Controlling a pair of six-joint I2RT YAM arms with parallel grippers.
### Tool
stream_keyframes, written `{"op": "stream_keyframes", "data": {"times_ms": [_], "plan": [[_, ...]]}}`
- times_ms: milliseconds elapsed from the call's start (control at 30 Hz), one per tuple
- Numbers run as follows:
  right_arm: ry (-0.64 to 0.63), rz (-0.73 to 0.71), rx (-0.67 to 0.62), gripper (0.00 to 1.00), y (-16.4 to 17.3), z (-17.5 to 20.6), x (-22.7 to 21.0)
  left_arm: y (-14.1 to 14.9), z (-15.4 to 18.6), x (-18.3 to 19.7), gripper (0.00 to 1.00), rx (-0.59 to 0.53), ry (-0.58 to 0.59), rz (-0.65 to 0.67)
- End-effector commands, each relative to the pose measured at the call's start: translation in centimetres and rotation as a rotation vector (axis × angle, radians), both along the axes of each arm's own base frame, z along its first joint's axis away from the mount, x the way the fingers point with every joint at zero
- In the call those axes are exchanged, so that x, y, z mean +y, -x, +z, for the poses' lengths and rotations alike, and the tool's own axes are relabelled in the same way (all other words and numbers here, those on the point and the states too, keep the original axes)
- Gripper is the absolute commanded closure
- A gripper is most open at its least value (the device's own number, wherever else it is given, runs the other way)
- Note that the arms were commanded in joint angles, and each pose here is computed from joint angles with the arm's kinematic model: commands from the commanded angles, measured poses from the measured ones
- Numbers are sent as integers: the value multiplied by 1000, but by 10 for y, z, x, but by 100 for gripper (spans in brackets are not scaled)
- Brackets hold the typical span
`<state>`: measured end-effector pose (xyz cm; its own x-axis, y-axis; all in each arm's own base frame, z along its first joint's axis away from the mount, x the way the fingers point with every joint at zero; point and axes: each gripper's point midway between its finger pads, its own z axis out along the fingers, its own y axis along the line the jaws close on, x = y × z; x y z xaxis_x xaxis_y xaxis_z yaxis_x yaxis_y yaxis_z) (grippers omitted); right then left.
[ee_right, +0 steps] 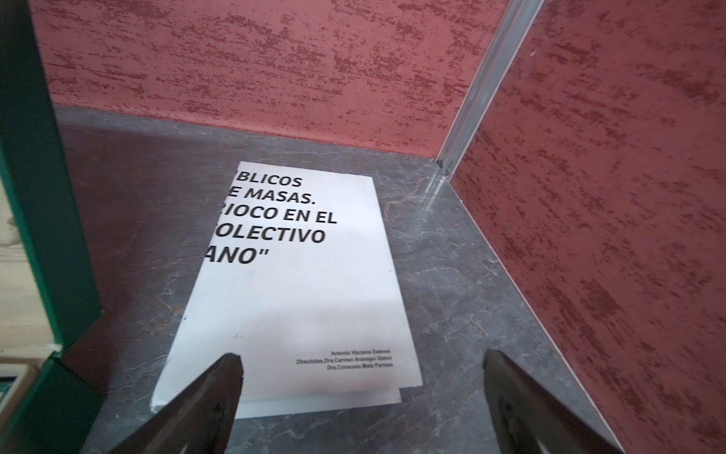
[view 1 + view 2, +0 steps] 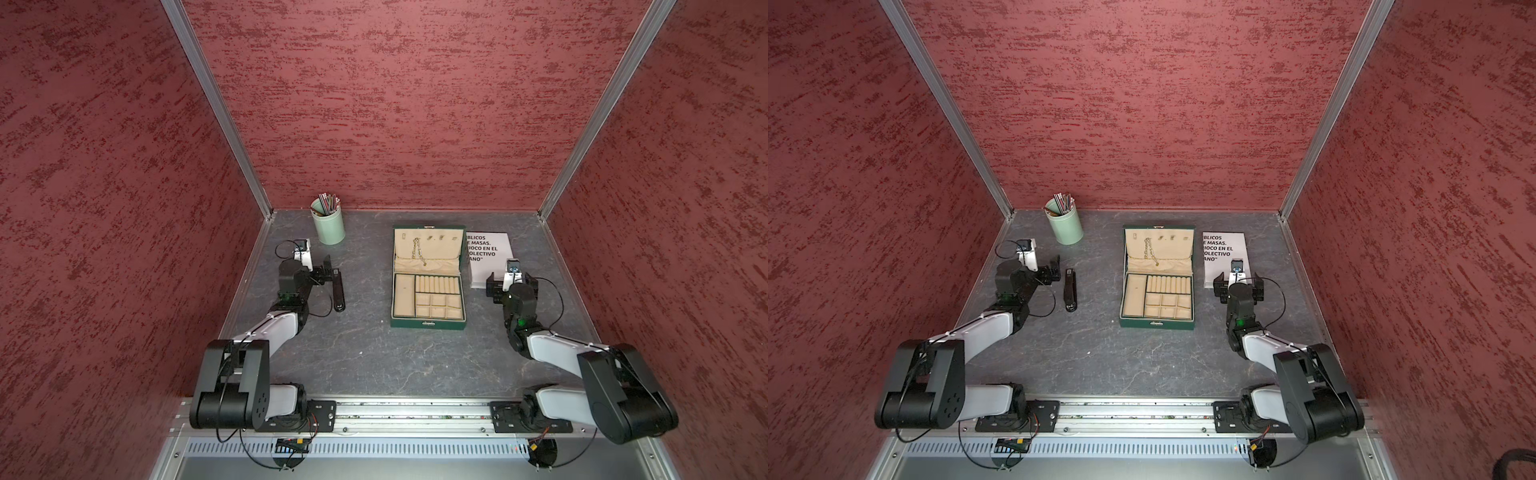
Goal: Put jewelry chain into jewelry box
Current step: Reset both arms
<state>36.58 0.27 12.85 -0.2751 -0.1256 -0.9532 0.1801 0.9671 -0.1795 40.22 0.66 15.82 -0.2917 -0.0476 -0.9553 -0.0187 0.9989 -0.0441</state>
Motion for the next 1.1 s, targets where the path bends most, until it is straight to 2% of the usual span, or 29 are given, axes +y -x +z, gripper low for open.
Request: {"op": "stream_keyframes", "data": {"times_ms": [0,100,233,333,500,533,1067], "plan": [[-55,32,-161,1,-12,30,6,7,-1,-3,0,-6,58,-33],[-49,37,-158,1,-14,15,8,13,-18,-4,0,-19,71,-38],[-70,22,-177,1,-10,14,3,13,-24,-2,0,-65,56,-33],[-81,29,-155,1,-14,12,3,17,-35,-2,0,-139,39,-19],[-176,23,-84,1,-30,-10,-15,5,-46,13,0,-41,59,71],[-195,21,-43,1,-32,-11,-16,5,-42,15,0,-67,56,80],[-204,28,-50,1,-34,-11,-18,4,-43,15,0,-54,38,107]]}}
